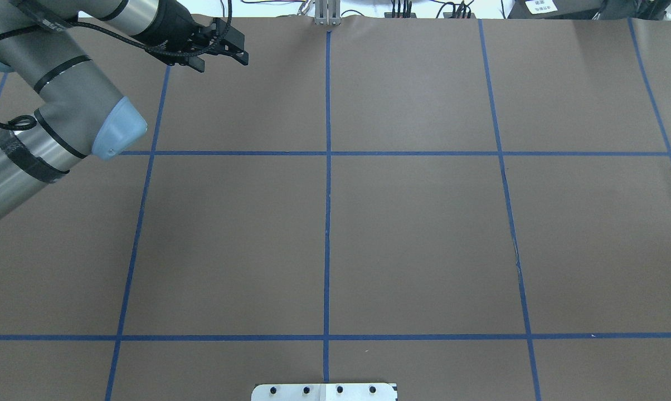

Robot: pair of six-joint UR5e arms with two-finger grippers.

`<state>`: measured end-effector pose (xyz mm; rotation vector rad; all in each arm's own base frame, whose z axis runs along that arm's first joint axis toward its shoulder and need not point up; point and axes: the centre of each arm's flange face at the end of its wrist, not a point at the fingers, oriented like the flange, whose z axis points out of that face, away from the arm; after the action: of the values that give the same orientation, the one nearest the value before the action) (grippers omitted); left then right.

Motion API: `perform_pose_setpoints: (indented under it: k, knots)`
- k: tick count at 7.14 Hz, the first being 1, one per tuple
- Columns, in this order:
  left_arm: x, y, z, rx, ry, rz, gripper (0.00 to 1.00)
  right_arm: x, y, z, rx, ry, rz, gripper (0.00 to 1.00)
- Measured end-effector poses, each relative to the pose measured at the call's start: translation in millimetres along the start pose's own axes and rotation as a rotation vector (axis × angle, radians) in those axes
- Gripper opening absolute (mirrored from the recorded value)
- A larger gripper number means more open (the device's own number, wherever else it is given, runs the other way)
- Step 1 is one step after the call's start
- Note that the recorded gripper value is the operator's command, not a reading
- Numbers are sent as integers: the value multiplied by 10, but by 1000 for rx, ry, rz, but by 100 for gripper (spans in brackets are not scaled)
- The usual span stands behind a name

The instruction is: Left arm hands cup to right arm to dump lemon

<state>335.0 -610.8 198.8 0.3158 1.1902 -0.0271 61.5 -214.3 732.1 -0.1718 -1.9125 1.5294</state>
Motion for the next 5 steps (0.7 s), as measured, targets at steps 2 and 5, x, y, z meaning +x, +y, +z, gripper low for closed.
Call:
perform_pose_setpoints:
  k: [2,5]
  knots:
    - [3,-6,-2,3,-2,3,100,32,-13,-103,-24,-33,102,22]
    - [48,59,97,11,-13,11,100,17,-29,-149,-27,-56,186,22]
